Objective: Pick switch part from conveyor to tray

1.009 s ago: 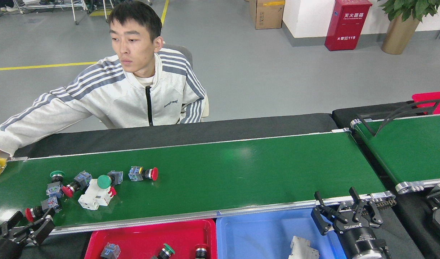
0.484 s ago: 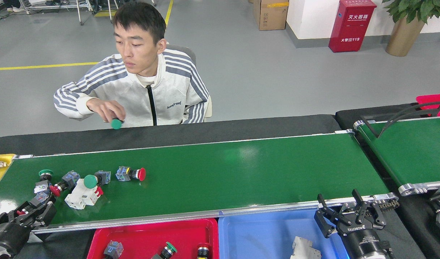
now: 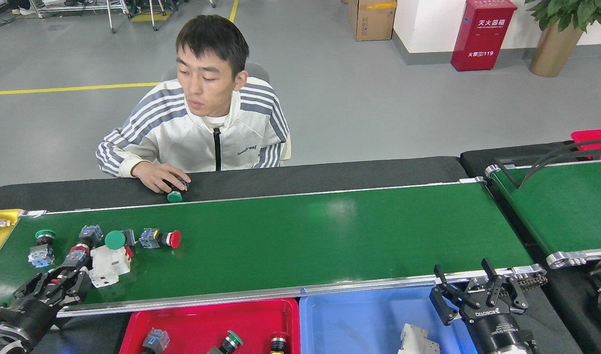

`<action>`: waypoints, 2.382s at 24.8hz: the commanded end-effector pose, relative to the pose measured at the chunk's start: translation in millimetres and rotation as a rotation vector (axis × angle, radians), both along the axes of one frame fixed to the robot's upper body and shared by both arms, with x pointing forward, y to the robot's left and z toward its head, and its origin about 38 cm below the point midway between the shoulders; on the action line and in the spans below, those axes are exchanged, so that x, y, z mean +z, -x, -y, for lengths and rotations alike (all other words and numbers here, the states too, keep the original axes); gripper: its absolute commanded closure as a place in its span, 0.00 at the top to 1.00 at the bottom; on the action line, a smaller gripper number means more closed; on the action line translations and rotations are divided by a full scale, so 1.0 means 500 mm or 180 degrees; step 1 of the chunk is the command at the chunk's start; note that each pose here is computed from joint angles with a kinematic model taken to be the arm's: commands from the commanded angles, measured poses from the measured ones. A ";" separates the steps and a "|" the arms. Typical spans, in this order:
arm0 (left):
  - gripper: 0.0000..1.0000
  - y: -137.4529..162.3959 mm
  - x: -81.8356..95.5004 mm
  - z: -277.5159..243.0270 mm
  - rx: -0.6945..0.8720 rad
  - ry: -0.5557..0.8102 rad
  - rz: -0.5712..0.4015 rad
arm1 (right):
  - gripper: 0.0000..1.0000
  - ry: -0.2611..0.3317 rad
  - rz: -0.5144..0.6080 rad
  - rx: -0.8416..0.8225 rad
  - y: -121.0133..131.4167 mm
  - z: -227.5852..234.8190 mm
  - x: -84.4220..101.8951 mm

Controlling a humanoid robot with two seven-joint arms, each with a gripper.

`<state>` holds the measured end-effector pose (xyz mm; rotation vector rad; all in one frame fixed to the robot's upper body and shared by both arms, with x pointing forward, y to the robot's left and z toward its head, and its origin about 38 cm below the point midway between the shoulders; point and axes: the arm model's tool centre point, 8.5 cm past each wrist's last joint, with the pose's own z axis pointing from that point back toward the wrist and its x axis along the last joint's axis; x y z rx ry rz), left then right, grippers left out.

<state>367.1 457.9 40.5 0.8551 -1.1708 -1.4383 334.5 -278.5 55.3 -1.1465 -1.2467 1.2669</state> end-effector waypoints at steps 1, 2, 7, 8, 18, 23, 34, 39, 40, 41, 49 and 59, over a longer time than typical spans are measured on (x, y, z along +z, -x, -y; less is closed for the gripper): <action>0.15 0.013 0.023 0.017 -0.0261 -0.0014 0.0120 | 1.00 0.0025 0.0095 -0.0004 -0.004 0.007 0.016; 0.15 0.030 0.024 0.028 -0.0374 -0.0033 0.0136 | 1.00 0.0030 0.0095 -0.0004 -0.004 0.007 0.016; 0.25 0.145 0.008 0.072 -0.0587 0.0078 0.0109 | 1.00 0.0034 0.0076 0.0000 0.000 0.009 0.012; 0.31 0.176 0.003 0.083 -0.0650 0.0045 0.0061 | 1.00 0.0034 0.0076 0.0000 0.000 0.009 0.012; 0.95 0.242 0.018 0.178 -0.0906 0.0128 0.0189 | 1.00 0.0064 0.0080 0.0004 0.000 0.014 0.014; 0.99 0.243 0.015 0.196 -0.0863 0.0213 0.0246 | 1.00 0.0068 0.0075 0.0004 0.000 0.014 0.013; 0.99 0.221 0.020 -0.049 0.0691 -0.0070 0.0229 | 1.00 0.0066 0.0084 0.0078 -0.001 0.009 0.015; 0.99 0.178 0.030 -0.106 0.1011 -0.0402 0.0165 | 1.00 0.0065 0.0075 0.0082 0.000 0.009 0.013; 0.99 0.164 0.029 -0.111 0.1067 -0.0454 0.0153 | 1.00 0.0065 0.0075 0.0082 0.000 0.009 0.013; 0.99 0.148 0.029 -0.118 0.1105 -0.0494 0.0143 | 1.00 0.0065 0.0075 0.0082 0.000 0.009 0.013; 0.99 0.054 0.015 -0.191 0.1393 -0.0408 -0.0082 | 1.00 0.0065 0.0074 0.0087 0.000 0.008 0.013; 0.98 -0.008 -0.005 -0.227 0.1706 -0.0659 -0.0226 | 1.00 0.0073 0.0092 0.0099 -0.005 0.007 0.017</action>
